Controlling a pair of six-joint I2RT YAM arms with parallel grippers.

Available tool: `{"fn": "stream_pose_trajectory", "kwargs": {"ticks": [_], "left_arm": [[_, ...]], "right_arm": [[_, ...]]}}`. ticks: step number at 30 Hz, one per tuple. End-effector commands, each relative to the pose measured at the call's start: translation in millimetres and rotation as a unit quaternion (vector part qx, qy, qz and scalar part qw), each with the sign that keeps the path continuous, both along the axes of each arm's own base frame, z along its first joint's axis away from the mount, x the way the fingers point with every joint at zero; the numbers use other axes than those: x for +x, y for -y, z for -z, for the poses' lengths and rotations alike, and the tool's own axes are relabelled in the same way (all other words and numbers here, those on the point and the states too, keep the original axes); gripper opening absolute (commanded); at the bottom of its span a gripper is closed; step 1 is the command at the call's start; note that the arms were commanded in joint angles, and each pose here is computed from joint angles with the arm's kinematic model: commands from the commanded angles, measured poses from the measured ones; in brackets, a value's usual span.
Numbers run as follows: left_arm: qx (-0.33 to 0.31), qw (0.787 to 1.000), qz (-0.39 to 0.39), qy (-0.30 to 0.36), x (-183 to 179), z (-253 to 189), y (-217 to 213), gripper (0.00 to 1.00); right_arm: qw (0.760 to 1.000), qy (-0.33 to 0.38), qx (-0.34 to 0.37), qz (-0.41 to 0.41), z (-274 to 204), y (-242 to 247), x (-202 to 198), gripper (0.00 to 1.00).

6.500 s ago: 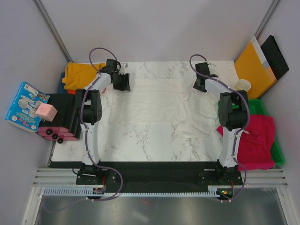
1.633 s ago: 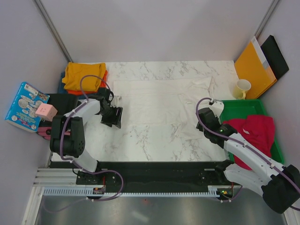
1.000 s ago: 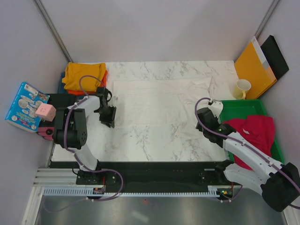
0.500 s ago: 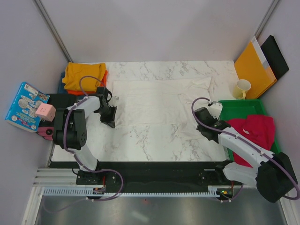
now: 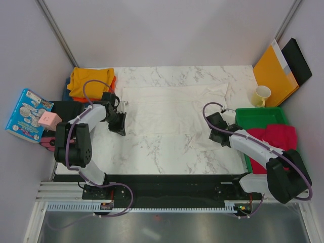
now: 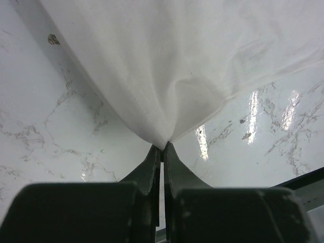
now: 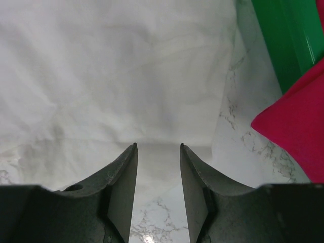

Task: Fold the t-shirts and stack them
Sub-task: Fold the tshirt

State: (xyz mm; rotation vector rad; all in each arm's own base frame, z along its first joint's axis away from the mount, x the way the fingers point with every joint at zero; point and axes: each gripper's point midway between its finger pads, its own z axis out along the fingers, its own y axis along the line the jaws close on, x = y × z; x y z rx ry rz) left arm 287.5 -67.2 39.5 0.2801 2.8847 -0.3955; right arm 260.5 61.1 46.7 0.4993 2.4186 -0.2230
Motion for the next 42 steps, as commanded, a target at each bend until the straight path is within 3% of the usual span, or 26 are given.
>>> {"fn": "stream_pose_trajectory", "kwargs": {"ticks": [1, 12, 23, 35, 39, 40, 42], "left_arm": [[-0.014, 1.0, 0.012, 0.02, 5.2, -10.2, 5.8, 0.02], [-0.019, 1.0, 0.011, 0.018, 5.0, -10.6, 7.5, 0.02], [-0.019, 1.0, 0.012, 0.017, 4.5, -10.1, 7.4, 0.02], [-0.016, 1.0, 0.014, 0.016, 2.2, -9.5, 6.2, 0.02], [-0.016, 1.0, 0.014, 0.014, 2.1, -8.6, 6.2, 0.02], [-0.015, 1.0, 0.015, 0.012, 1.5, -7.7, 6.0, 0.02], [-0.015, 1.0, 0.015, 0.013, 2.7, -7.7, 6.1, 0.02]], "right_arm": [[0.999, 0.024, 0.047, 0.004, -16.6, -14.0, 8.3, 0.47], [0.994, 0.01, 0.098, 0.054, 8.6, -0.8, -49.7, 0.47], [0.993, -0.03, 0.096, 0.055, 37.2, -3.2, -59.5, 0.46], [0.995, -0.009, 0.075, 0.065, 41.7, -6.1, -32.1, 0.43], [0.995, -0.004, 0.075, 0.065, 42.8, -6.2, -29.5, 0.31], [0.995, -0.006, 0.073, 0.065, 43.7, -5.8, -29.5, 0.26], [0.995, -0.011, 0.071, 0.064, 45.3, -6.6, -29.3, 0.02]]}}
